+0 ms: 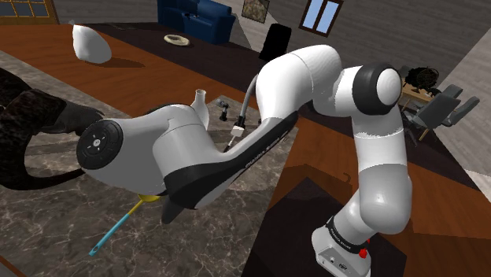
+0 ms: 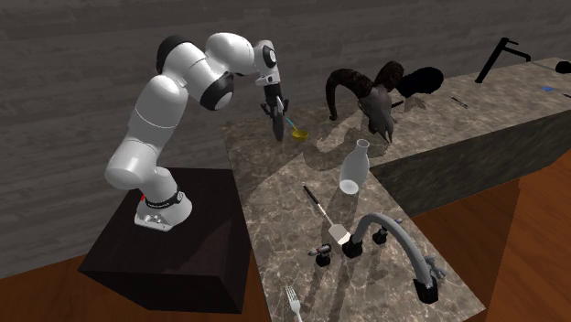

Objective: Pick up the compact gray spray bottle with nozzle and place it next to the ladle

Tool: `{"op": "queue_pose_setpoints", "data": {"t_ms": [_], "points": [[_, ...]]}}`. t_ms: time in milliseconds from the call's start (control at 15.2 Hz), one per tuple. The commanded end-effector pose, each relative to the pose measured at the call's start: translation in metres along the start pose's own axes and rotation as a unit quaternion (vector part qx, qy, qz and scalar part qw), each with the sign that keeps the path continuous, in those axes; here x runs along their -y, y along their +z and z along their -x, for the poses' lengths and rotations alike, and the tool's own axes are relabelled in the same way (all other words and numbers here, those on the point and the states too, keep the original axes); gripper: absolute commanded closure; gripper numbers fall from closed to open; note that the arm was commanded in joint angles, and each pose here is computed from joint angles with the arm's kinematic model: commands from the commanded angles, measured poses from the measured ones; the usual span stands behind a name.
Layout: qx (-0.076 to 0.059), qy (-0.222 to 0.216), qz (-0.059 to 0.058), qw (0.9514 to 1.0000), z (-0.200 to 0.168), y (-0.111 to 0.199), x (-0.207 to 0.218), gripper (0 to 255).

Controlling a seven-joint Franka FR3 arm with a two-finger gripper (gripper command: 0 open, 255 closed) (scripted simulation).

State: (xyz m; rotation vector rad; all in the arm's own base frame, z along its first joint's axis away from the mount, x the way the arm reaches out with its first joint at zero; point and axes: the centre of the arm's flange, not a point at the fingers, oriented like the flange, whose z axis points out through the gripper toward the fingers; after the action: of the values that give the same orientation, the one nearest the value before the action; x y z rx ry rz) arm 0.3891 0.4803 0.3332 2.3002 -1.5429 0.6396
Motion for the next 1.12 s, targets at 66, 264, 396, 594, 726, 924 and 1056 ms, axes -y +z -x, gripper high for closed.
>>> {"op": "queue_pose_setpoints", "data": {"t_ms": [66, 264, 396, 594, 726, 924, 1056], "points": [[0.000, 0.000, 0.000, 1.0000, 0.008, 0.014, 0.000, 255], [0.000, 0.000, 0.000, 1.0000, 0.013, 0.022, 0.000, 255], [0.000, 0.000, 0.000, 1.0000, 0.013, 0.022, 0.000, 255], [0.000, 0.000, 0.000, 1.0000, 0.013, 0.022, 0.000, 255], [0.000, 0.000, 0.000, 1.0000, 0.013, 0.022, 0.000, 255], [0.000, 0.000, 0.000, 1.0000, 0.013, 0.022, 0.000, 0], [0.000, 0.000, 0.000, 1.0000, 0.013, 0.022, 0.000, 0]]}}
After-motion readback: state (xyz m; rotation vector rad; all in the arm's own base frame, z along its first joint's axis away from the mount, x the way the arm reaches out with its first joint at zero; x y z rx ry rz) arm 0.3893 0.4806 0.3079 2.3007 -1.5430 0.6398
